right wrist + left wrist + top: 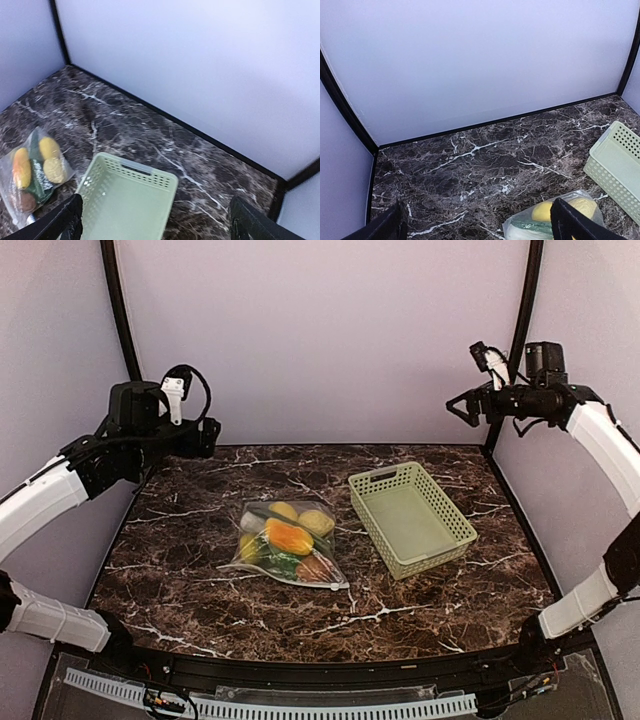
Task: Place the food in the zip-top bag and seal the zipper
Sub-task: Reset both arms
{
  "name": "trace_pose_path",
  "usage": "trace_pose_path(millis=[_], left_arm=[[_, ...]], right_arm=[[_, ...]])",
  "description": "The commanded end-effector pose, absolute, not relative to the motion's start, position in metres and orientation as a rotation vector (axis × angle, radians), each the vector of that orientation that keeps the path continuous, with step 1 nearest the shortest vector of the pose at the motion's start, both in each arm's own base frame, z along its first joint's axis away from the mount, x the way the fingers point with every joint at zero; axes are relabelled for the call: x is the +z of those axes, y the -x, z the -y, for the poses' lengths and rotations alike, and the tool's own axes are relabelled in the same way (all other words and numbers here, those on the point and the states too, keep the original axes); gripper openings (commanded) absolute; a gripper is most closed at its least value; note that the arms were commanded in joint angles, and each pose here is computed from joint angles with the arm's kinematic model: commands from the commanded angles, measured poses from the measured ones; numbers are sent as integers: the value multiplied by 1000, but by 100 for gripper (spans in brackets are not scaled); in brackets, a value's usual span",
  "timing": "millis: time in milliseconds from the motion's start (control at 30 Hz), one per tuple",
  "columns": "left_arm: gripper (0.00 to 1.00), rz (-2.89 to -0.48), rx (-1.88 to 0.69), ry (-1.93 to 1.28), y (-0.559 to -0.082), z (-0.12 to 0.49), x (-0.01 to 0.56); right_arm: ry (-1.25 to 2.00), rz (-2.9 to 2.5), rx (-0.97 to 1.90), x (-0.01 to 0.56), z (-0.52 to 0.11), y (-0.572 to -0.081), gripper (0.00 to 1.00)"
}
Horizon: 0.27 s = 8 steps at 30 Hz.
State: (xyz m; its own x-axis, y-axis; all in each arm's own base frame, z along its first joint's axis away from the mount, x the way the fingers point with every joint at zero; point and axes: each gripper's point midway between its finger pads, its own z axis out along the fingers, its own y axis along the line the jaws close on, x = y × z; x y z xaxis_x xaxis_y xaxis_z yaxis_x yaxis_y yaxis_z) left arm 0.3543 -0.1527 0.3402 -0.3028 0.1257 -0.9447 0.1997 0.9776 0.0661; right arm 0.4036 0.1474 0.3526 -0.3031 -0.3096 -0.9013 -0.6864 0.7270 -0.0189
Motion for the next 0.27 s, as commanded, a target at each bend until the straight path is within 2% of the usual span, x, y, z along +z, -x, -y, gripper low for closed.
trace_pose_path(millis=[0,233], left_arm=[[99,-1848,31,-211,-358,138,327],[99,-1854,64,-164,-356,126,284]], right_arm=[[433,-1841,321,374,-101,-428,99],[412,-1873,370,350,-103,-422,99]])
